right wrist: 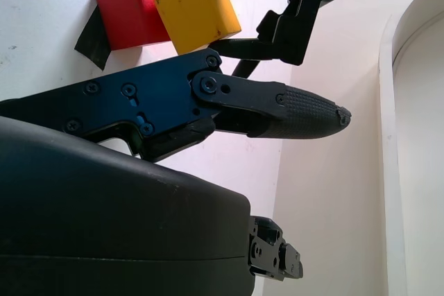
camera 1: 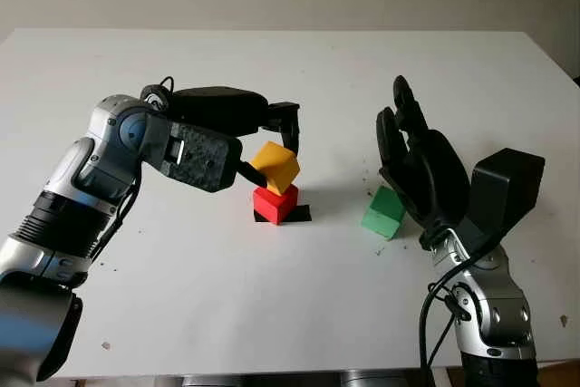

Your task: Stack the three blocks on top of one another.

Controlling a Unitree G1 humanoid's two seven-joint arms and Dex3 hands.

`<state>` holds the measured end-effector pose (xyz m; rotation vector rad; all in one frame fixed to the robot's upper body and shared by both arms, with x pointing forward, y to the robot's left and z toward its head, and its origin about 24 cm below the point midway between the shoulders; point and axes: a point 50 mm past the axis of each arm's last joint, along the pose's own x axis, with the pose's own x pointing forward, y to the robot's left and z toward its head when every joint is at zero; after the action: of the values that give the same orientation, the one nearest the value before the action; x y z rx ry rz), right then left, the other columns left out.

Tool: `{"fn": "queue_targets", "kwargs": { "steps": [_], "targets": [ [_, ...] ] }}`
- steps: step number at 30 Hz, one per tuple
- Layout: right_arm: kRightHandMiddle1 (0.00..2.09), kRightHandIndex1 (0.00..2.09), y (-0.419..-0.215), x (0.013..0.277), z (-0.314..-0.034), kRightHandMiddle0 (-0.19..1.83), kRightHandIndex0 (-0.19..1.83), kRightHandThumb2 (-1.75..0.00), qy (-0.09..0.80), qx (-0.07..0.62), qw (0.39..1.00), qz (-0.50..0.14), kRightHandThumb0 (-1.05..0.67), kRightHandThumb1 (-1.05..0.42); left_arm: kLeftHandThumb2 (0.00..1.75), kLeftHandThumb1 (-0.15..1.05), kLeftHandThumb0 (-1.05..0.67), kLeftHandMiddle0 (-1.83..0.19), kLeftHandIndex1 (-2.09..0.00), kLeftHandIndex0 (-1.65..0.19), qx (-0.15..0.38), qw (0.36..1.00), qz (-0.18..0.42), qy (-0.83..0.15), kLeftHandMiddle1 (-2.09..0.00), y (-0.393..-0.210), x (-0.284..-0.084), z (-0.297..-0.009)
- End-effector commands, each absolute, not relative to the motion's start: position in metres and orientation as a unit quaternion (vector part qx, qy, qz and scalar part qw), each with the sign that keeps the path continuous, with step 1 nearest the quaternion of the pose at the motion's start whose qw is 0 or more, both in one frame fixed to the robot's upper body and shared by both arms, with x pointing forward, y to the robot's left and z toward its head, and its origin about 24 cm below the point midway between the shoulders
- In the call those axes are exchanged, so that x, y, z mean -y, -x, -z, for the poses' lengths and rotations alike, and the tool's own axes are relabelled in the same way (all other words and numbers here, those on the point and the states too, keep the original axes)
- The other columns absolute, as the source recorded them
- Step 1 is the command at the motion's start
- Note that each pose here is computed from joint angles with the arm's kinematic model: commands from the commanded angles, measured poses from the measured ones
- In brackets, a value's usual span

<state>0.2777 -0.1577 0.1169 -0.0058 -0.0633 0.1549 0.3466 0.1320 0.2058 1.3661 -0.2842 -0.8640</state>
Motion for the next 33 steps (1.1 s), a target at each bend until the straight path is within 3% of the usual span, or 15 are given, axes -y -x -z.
{"fn": "queue_targets", "kwargs": {
  "steps": [1,17,23,33],
  "targets": [
    [0.00,0.00,-0.2756,0.1582,-0.1208,-0.19,-0.19,-0.58,0.002,0.045,0.996,-0.078,-0.72,-1.05,0.21,1.05,-0.35,-0.33,-1.75,-0.05,0.141,0.677,0.382,-0.613,-0.06,-0.3477,-0.1279,-0.2139],
    [0.00,0.00,-0.2760,0.1574,-0.1211,-0.19,-0.19,-0.58,0.002,0.041,0.996,-0.076,-0.72,-1.05,0.23,1.05,-0.34,-0.30,-1.70,-0.05,0.122,0.665,0.388,-0.627,-0.04,-0.3491,-0.1276,-0.2120],
    [0.00,0.00,-0.2749,0.1585,-0.1212,-0.19,-0.19,-0.57,0.002,0.044,0.996,-0.077,-0.72,-1.05,0.23,1.05,-0.36,-0.28,-1.55,-0.10,0.108,0.662,0.387,-0.632,-0.04,-0.3498,-0.1274,-0.2105],
    [0.00,0.00,-0.2748,0.1584,-0.1216,-0.19,-0.19,-0.58,0.000,0.045,0.996,-0.079,-0.72,-1.05,0.21,1.05,-0.35,-0.23,-1.49,-0.14,0.101,0.662,0.386,-0.634,-0.04,-0.3493,-0.1272,-0.2077]
  ]
}}
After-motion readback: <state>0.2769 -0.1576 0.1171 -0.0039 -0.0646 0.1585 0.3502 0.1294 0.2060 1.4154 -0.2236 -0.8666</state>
